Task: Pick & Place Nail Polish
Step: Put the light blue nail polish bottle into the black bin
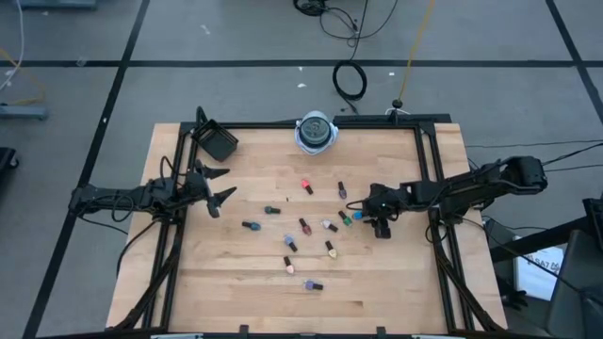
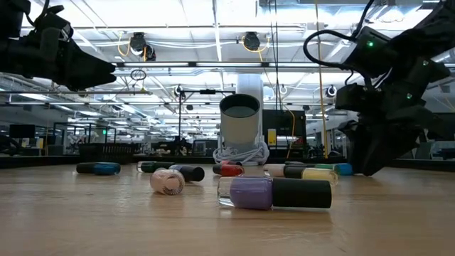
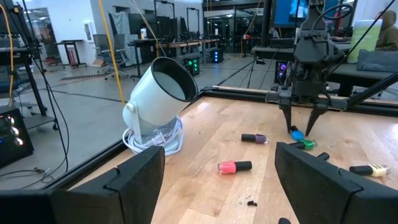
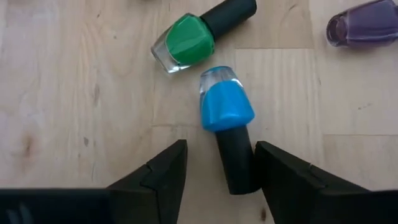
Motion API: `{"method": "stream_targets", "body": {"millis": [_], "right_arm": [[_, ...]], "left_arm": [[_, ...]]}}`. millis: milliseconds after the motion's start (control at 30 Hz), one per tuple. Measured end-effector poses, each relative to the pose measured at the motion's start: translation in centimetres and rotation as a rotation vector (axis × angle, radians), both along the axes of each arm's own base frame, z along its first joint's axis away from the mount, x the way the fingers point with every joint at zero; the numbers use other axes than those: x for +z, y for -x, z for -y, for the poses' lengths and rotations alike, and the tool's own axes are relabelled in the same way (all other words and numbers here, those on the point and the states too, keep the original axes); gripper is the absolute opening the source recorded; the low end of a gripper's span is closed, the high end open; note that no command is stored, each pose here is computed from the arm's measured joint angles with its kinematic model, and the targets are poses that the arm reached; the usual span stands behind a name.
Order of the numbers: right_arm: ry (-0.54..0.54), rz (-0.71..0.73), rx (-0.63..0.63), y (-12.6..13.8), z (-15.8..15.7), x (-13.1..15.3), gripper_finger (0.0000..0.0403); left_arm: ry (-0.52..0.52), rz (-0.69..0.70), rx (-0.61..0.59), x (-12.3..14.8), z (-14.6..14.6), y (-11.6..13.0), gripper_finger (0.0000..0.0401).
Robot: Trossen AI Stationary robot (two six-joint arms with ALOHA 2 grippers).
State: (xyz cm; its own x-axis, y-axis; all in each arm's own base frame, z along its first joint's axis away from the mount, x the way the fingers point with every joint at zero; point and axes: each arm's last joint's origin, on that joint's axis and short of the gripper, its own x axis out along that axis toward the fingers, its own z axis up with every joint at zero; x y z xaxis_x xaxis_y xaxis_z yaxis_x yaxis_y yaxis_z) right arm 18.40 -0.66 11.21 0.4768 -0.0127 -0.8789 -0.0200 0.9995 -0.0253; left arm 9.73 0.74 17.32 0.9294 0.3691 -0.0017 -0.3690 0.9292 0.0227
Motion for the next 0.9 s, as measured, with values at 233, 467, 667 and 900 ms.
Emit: {"method": "stream_targets", "body": {"millis": [233,467,667,900], "right_arm": [[-0.001,-0.012,0.0,0.28,-0.01,-0.28,0.0143],[0.004,-0.007,-0.007,0.24,0.02,-0.27,0.0087],[-0.025,-0.008,-0.067,0.26,0.03,-0.29,0.0052],[-0.079,0.065,-0.143,-0.07,0.01,0.29,0.0052]], "left_arm": [[0.0,0.0,0.0,0.0,0.0,0.0,0.0294],[0.0,0.0,0.0,0.0,0.0,0.0,0.0294],[0.0,0.0,0.0,0.0,0.0,0.0,0.0294],[0.0,0.0,0.0,0.0,0.0,0.0,0.0294]]}}
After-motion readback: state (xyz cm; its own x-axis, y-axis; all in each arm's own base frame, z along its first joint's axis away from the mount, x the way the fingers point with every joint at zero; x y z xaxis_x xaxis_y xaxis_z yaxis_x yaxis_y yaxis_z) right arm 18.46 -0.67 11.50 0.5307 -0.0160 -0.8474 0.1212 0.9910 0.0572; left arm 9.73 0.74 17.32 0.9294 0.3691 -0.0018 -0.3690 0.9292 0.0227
